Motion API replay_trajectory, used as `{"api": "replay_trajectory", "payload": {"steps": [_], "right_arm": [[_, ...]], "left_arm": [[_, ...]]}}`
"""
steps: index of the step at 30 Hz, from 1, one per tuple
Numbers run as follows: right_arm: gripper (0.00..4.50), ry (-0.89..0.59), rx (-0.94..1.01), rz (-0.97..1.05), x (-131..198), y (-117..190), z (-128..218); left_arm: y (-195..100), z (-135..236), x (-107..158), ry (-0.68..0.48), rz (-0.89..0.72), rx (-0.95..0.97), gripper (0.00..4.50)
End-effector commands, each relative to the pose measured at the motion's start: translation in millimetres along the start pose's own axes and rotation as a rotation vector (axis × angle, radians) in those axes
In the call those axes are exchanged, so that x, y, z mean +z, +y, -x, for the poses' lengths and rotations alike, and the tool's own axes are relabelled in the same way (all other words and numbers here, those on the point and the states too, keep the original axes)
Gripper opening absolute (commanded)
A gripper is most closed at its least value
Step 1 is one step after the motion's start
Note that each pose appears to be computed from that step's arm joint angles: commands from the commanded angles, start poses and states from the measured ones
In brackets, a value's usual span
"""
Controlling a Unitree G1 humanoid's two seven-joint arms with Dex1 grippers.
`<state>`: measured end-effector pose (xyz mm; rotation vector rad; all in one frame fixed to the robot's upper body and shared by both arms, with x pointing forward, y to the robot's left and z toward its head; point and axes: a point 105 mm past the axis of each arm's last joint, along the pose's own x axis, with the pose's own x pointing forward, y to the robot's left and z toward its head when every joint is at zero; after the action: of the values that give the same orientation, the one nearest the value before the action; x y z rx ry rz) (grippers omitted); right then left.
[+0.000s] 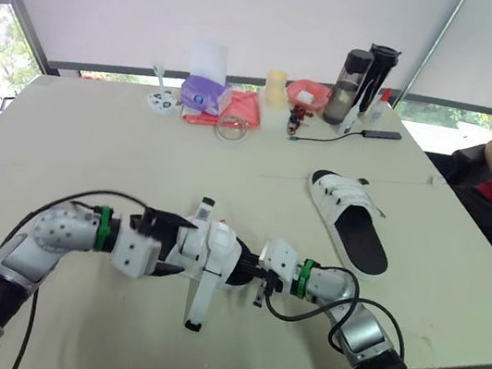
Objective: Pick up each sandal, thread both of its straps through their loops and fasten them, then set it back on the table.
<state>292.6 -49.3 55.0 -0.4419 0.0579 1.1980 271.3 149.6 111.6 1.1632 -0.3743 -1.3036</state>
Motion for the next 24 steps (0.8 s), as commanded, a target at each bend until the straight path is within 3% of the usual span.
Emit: {"api": "replay_trajectory", "payload": {"steps": [1, 7, 24], "right_arm": [[0.00, 0.359, 0.010, -0.178, -95.6, 25.6, 24.3], [0.00, 0.358, 0.017, -0.175, -94.6, 25.4, 23.3], [0.00, 0.362, 0.012, -0.180, -94.3, 24.6, 26.1]], "left_arm": [[-1.0, 2.8, 17.5, -0.111, -0.272, 0.082, 4.21], [-20.5, -3.9, 33.6, -0.249, -0.480, 0.096, 4.21], [-65.1, -17.9, 36.2, -0.281, -0.471, -0.016, 4.21]]}}
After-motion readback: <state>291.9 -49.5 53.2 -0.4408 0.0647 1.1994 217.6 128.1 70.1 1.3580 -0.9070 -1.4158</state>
